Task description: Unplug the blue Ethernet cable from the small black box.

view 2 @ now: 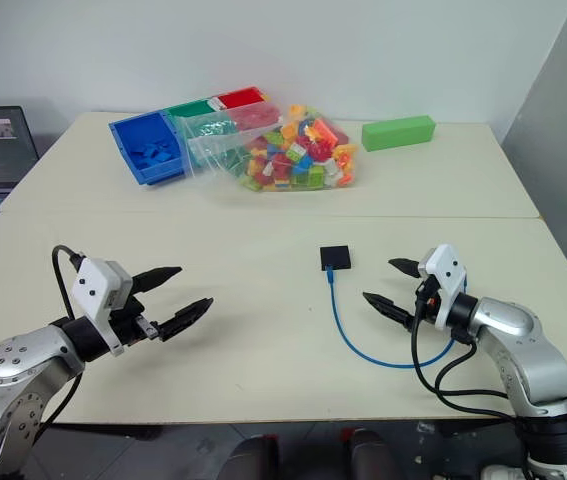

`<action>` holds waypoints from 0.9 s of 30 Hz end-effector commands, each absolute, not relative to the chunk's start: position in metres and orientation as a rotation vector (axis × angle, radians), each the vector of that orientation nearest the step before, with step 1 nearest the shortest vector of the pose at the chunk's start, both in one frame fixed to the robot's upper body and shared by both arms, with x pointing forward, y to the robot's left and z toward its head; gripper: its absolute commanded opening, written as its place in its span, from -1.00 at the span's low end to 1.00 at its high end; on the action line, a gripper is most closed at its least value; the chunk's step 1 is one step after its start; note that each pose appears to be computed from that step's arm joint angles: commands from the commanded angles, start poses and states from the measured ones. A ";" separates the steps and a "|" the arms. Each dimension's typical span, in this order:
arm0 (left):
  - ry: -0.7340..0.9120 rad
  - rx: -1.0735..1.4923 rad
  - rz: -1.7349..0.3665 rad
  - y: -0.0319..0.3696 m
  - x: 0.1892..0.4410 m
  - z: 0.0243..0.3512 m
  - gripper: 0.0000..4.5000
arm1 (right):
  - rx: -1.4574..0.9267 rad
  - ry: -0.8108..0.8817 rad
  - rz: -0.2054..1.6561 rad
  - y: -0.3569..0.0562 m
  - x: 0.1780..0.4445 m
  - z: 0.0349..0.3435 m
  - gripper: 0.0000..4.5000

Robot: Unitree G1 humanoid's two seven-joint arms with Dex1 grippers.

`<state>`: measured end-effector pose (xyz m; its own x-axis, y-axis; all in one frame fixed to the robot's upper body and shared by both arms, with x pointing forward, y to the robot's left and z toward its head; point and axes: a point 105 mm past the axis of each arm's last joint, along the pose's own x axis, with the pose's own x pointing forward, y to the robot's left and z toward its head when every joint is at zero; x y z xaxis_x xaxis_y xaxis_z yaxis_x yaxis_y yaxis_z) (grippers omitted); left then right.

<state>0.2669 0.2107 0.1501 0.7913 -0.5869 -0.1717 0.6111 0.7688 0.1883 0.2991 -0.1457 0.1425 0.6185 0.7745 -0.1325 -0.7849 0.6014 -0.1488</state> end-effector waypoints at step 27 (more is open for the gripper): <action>0.135 0.244 -1.000 0.177 0.237 0.152 1.00 | -0.172 0.222 0.832 -0.073 0.302 0.111 0.98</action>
<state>0.2398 0.1806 0.1476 0.5734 -0.7891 -0.2204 0.8190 0.5590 0.1293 0.2927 -0.0806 0.1067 0.6036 0.7495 -0.2717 -0.7825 0.6223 -0.0218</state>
